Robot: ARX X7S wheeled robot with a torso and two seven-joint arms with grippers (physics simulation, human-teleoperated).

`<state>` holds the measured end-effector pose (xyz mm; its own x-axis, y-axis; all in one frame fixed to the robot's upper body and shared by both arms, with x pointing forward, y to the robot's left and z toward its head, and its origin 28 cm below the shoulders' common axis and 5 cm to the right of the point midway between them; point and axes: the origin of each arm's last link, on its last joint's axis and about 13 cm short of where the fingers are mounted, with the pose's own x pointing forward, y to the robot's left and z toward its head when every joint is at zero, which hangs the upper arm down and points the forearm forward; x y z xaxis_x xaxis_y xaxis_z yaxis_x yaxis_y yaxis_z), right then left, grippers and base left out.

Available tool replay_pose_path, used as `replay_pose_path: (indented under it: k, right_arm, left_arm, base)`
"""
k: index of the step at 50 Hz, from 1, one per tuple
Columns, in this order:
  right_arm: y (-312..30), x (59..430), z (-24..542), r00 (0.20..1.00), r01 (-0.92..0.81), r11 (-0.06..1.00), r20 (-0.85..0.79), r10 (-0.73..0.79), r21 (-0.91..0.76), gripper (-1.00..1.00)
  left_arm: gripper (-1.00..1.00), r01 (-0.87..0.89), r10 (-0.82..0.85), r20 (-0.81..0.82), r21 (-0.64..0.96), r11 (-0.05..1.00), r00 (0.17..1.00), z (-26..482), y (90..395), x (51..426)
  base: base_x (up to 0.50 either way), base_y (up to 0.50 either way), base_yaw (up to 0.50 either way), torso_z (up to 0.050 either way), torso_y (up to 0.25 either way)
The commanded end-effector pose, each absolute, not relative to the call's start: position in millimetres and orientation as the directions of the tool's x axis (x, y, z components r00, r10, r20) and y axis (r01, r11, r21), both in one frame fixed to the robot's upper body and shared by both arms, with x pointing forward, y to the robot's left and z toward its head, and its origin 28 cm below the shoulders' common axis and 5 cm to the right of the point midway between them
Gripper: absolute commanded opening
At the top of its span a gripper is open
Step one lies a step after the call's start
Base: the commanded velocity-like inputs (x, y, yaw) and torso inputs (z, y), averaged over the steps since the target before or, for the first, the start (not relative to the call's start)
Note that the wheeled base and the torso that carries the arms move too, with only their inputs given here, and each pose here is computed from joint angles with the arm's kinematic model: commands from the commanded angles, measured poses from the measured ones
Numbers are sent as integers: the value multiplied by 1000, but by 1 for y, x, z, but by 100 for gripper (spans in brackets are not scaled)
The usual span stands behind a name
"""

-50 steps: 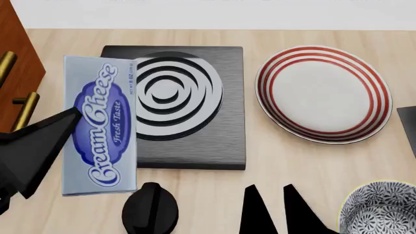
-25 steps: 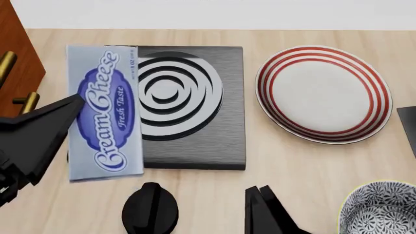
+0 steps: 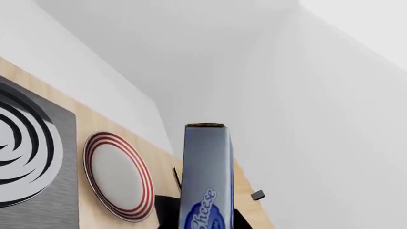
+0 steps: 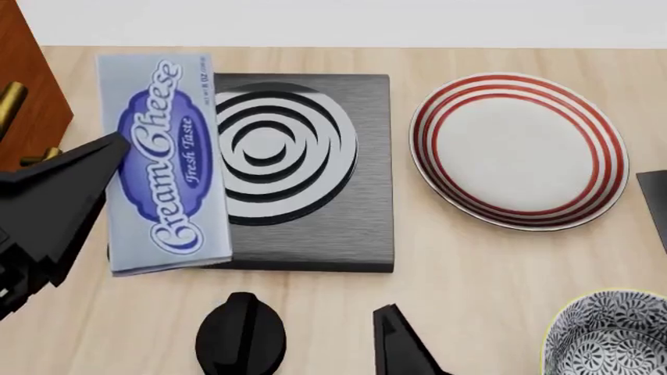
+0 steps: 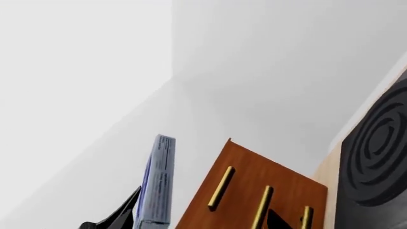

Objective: Pick up the cream cheese and put it in the bowl.

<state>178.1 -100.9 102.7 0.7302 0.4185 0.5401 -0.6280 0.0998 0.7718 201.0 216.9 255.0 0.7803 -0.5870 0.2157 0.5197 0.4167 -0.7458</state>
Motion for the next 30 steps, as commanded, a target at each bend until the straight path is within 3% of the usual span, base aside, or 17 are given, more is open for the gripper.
replay_pose_path:
  k: [1, 30]
  right_arm:
    - [-98, 178, 101, 718, -621, 57, 539, 439, 782, 100]
    - [-89, 177, 104, 686, -623, 0, 546, 481, 782, 100]
  left_arm:
    - [-100, 532, -572, 248, -744, 405, 782, 260, 217, 201]
    - [-100, 545, -583, 255, -737, 400, 772, 257, 214, 202]
  base:
    - [0, 0, 0, 0, 0]
    - [0, 0, 0, 0, 1]
